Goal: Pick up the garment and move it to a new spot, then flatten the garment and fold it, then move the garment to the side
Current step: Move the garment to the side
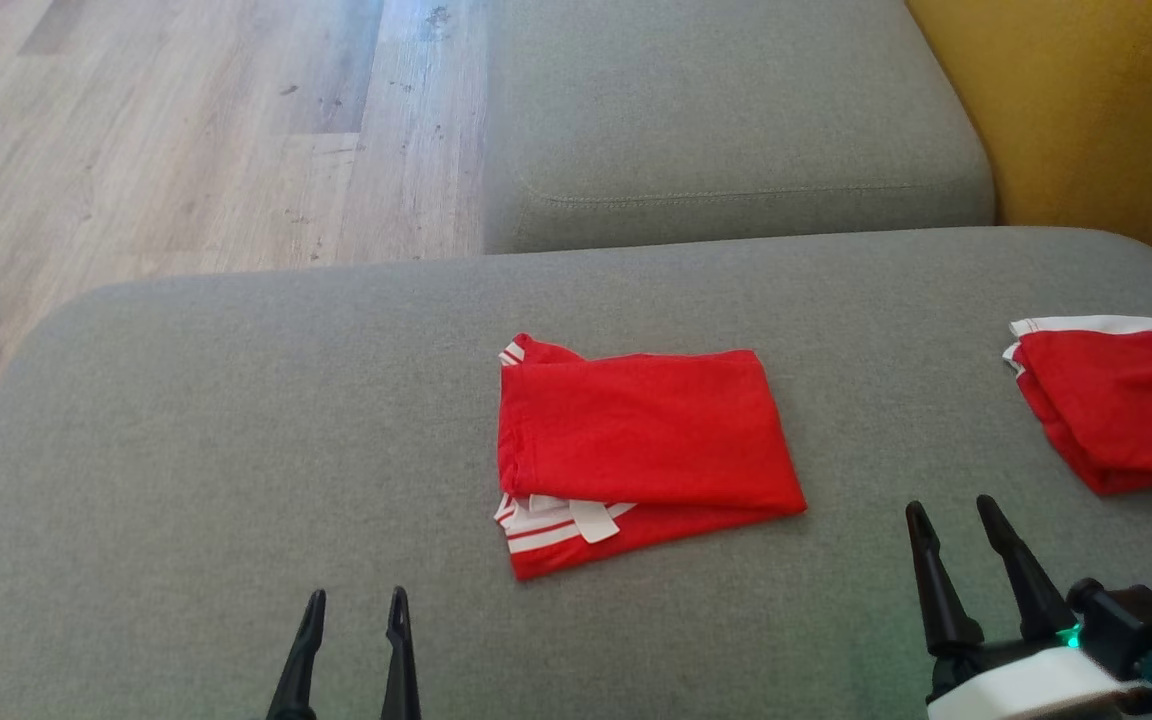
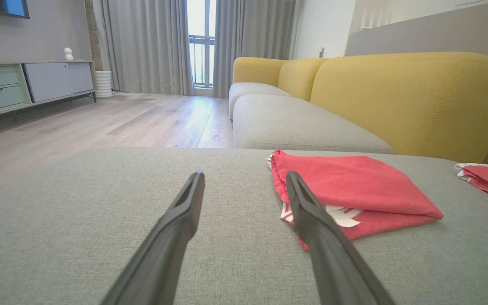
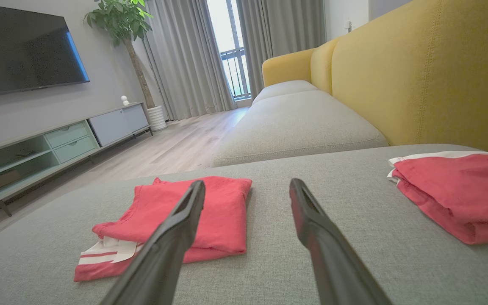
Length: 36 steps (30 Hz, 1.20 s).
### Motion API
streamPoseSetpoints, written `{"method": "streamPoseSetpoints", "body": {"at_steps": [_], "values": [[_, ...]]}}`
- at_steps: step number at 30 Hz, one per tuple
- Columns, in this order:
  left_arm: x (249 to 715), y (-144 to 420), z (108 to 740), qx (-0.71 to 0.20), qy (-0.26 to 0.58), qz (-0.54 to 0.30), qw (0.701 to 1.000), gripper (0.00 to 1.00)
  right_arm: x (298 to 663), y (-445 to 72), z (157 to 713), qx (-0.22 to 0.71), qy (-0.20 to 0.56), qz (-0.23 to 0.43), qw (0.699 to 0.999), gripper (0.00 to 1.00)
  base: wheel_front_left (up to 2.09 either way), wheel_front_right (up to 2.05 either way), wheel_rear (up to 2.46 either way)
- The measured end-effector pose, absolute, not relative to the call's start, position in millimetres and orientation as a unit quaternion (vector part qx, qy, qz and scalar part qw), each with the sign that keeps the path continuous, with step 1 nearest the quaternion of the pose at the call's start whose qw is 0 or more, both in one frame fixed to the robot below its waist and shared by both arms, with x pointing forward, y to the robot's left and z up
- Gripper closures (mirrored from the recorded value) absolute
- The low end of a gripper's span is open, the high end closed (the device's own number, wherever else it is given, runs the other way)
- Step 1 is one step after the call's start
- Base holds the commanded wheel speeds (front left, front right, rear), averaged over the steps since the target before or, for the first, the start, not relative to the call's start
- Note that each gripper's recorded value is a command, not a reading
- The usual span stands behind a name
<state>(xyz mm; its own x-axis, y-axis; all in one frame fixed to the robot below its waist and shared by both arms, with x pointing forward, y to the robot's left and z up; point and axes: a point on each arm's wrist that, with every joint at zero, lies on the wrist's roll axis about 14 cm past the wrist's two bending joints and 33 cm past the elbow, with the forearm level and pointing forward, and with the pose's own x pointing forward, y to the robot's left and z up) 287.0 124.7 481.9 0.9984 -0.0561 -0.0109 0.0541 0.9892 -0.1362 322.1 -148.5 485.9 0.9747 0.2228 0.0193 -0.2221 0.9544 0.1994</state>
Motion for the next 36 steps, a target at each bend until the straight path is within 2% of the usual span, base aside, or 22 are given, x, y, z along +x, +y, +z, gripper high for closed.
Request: {"method": "streamPoseSetpoints", "body": {"at_steps": [15, 26, 36], "values": [[289, 126, 480, -0.069, 0.011, -0.024, 0.997, 0.00, 324, -147, 482, 0.101, 0.009, 0.114, 0.988, 0.00, 0.00, 0.00, 0.00], [292, 128, 465, -0.069, 0.038, -0.018, 0.997, 0.00, 335, -143, 464, 0.098, 0.042, 0.123, 0.987, 0.00, 0.00, 0.00, 0.00], [330, 126, 454, -0.074, 0.060, -0.016, 0.995, 0.00, 393, -131, 447, 0.080, 0.067, 0.154, 0.983, 0.00, 0.00, 0.00, 0.00]]}}
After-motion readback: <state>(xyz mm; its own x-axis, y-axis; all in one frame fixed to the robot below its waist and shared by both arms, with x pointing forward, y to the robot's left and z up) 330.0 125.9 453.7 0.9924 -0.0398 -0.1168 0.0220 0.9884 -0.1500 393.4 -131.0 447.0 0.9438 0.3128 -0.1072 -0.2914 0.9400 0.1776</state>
